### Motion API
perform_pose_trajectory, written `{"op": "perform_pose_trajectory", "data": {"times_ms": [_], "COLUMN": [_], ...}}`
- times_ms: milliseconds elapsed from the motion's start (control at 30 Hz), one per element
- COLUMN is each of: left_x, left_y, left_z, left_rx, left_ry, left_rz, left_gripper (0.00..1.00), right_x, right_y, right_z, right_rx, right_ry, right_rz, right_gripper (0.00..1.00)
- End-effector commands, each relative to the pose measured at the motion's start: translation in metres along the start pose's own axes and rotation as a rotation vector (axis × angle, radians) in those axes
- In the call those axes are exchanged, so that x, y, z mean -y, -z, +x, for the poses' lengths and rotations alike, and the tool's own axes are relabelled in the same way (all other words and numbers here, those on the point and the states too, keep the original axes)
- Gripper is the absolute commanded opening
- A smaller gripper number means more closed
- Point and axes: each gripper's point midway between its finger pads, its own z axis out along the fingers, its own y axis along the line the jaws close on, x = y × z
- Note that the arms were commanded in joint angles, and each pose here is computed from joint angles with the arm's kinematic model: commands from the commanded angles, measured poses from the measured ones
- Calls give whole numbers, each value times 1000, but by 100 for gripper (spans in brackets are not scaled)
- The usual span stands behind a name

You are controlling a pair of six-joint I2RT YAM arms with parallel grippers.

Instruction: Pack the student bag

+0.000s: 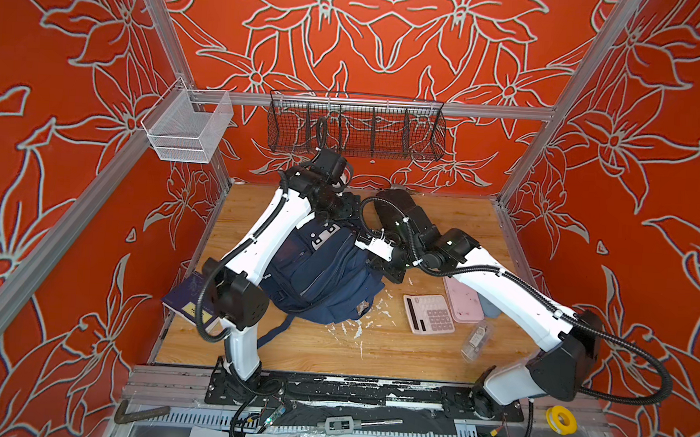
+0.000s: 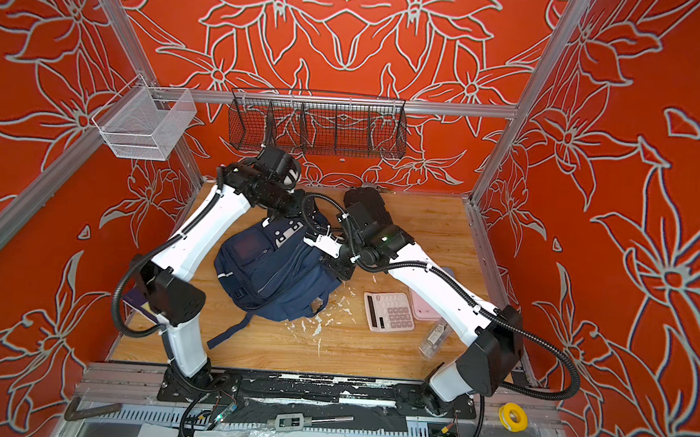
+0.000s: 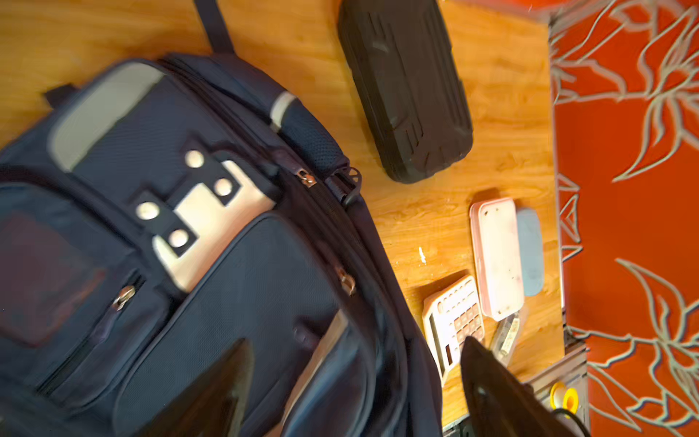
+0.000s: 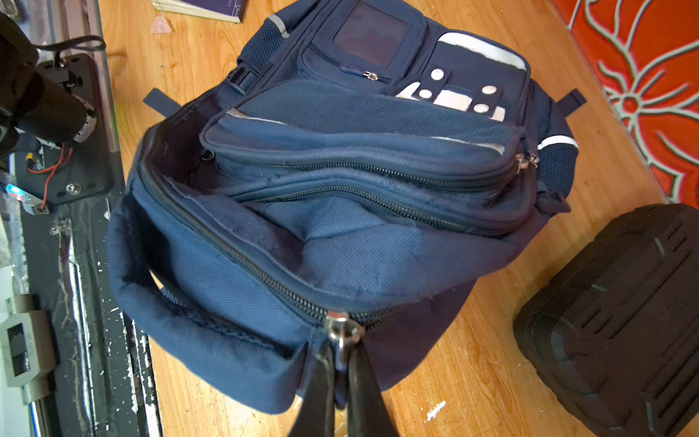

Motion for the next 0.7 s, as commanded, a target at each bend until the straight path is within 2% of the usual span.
{"op": "perform_pose_trajectory", "data": {"times_ms": [0,167,367,667], "left_x": [16,31,15,14], "left_y": [-13,-31,-57,-74], "left_z": [30,49,79,110], "left_rx": [-153,-260,-385,-482], "left_ry": [-139,-242,-327,-422], "left_rz": [-4,3,-126,-178], "left_gripper": [87,88,87,83], "right_x": [-2,-3,-4,1], "right_y": [15,10,10,2], "right_z": [-18,-7,-3,11], "right_rx": [79,27,16,-41], "right_ry": [96,101,110,124], "right_rz": [43,59,76,117], "right_gripper": [0,0,0,0]}}
